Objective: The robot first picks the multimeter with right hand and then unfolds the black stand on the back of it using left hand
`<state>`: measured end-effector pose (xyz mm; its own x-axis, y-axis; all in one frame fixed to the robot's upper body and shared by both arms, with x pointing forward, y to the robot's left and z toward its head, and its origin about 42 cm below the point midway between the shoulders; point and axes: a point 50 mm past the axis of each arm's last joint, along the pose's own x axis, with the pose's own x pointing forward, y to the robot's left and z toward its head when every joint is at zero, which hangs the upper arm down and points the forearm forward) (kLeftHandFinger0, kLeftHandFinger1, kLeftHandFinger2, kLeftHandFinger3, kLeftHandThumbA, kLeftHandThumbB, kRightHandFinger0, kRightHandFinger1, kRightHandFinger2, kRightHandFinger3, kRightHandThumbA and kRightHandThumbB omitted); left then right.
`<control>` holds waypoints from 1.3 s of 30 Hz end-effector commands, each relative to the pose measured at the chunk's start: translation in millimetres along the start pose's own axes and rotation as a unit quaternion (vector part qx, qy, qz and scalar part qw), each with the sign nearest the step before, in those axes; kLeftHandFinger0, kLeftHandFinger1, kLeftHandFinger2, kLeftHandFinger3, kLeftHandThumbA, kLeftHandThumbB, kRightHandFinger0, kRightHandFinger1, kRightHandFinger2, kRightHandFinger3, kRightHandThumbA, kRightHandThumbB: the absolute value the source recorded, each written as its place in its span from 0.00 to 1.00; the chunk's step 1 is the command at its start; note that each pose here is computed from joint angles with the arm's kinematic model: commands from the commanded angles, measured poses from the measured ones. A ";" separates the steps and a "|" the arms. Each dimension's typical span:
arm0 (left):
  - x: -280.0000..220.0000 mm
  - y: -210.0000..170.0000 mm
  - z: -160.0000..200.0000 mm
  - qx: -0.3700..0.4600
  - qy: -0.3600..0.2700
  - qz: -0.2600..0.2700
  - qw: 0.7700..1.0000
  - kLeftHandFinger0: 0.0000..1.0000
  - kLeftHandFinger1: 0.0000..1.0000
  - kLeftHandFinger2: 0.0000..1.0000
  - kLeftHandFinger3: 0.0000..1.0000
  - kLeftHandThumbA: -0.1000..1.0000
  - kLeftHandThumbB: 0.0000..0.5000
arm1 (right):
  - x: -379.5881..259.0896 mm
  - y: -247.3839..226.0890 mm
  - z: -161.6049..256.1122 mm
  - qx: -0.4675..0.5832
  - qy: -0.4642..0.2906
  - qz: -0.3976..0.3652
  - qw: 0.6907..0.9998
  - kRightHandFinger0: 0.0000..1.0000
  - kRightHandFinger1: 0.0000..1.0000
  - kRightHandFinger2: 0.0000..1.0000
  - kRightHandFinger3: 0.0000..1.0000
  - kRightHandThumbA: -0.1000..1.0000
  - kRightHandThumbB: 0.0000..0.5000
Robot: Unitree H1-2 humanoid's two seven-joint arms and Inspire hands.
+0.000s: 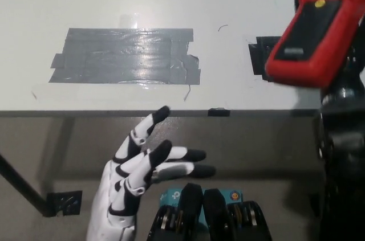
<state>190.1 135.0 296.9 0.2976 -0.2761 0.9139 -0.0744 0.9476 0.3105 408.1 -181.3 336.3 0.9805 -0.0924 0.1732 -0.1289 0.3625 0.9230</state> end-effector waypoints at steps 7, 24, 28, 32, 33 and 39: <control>-47.9 18.8 -15.4 0.026 0.077 -0.023 0.996 1.00 0.58 0.59 1.00 1.00 0.93 | 112.6 28.2 28.0 -0.395 -0.206 -0.003 0.895 0.00 0.00 0.41 0.48 0.00 0.24; -158.4 54.5 -71.5 0.165 0.215 -0.072 0.960 1.00 0.74 0.71 1.00 1.00 0.32 | 191.4 35.1 58.1 -0.612 -0.262 -0.033 0.746 0.00 0.24 0.68 0.79 0.00 0.28; -164.2 50.5 -68.8 0.155 0.226 -0.071 0.959 1.00 0.78 0.72 1.00 1.00 0.34 | 196.9 44.5 57.0 -0.621 -0.259 -0.041 0.739 0.00 0.21 0.68 0.79 0.00 0.28; -163.9 49.1 -67.5 0.162 0.220 -0.073 0.959 1.00 0.76 0.70 1.00 1.00 0.33 | 199.0 54.5 53.0 -0.635 -0.268 -0.035 0.724 0.01 0.24 0.69 0.80 0.00 0.34; -163.6 49.4 -67.6 0.164 0.219 -0.073 0.959 1.00 0.76 0.70 1.00 1.00 0.33 | 199.3 55.2 52.8 -0.640 -0.269 -0.035 0.719 0.00 0.24 0.67 0.79 0.00 0.35; -162.4 52.2 -69.2 0.173 0.212 -0.069 0.959 1.00 0.73 0.66 1.00 1.00 0.31 | 208.2 49.2 43.3 -0.850 -0.046 0.052 0.523 1.00 1.00 1.00 1.00 0.56 0.99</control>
<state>215.0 223.8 142.8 0.7537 -0.3251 0.5712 -0.1411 0.7688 0.6237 572.1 -238.1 274.1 0.8951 -0.4432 0.0491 0.4431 0.8718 -0.2089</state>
